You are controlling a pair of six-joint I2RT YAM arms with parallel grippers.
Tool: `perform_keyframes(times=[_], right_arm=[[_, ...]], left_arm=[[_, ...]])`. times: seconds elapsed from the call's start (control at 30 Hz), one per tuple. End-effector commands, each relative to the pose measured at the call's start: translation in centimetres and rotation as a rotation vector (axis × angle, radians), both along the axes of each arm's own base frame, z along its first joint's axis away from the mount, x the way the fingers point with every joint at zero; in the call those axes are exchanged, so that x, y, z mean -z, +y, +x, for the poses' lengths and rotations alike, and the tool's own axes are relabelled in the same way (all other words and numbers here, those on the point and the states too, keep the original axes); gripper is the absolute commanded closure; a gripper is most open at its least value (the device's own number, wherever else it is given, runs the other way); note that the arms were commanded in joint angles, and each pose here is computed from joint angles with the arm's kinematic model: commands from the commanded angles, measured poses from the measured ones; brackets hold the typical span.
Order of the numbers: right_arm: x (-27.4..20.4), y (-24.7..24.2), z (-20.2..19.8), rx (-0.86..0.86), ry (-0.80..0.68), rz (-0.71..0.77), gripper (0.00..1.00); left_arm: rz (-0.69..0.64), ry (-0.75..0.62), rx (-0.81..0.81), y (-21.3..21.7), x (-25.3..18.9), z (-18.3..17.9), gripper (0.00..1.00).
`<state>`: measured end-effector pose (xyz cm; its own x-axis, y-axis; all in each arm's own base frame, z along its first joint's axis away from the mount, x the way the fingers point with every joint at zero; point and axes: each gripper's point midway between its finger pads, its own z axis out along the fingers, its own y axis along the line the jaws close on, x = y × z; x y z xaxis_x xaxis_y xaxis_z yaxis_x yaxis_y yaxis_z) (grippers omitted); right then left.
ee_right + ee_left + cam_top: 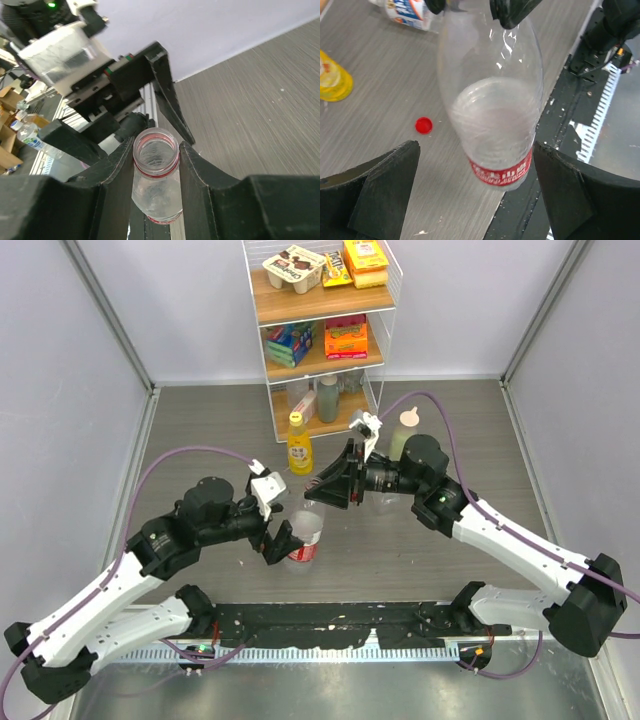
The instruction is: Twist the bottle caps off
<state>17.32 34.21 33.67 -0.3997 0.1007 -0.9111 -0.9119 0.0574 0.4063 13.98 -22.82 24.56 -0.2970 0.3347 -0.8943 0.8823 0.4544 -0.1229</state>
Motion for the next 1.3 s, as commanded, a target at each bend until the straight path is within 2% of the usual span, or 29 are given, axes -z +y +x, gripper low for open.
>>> perform_keyframes(times=[0.0, 0.2, 0.4, 0.57, 0.7, 1.03, 1.27], right_arm=[[-1.5, -0.1, 1.4, 0.097, -0.082, -0.044, 0.98], [-0.8, 0.2, 3.4, 0.217, -0.109, -0.111, 0.98], [-0.8, 0.3, 5.3, 0.314, -0.128, -0.075, 0.98], [-0.5, 0.6, 6.8, 0.404, -0.168, -0.068, 0.98], [0.4, 2.1, 6.9, 0.4, -0.199, -0.087, 0.98], [1.7, 5.7, 8.0, 0.487, -0.274, -0.11, 0.98], [2.5, 8.0, 9.1, 0.562, -0.299, -0.095, 0.98]], left_arm=[[-0.036, -0.118, -0.132, 1.5, -2.3, 2.1, 0.0], [-0.049, -0.213, -0.316, 4.4, -3.8, 4.0, 0.0], [-0.04, -0.274, -0.53, 7.8, -4.5, 5.9, 0.0], [0.004, -0.31, -0.74, 11.1, -4.4, 7.5, 0.0], [0.056, -0.316, -0.841, 12.7, -4.2, 8.3, 0.0], [0.11, -0.322, -0.94, 14.2, -3.7, 8.8, 0.01], [0.115, -0.316, -0.937, 14.0, -3.5, 8.9, 0.0]])
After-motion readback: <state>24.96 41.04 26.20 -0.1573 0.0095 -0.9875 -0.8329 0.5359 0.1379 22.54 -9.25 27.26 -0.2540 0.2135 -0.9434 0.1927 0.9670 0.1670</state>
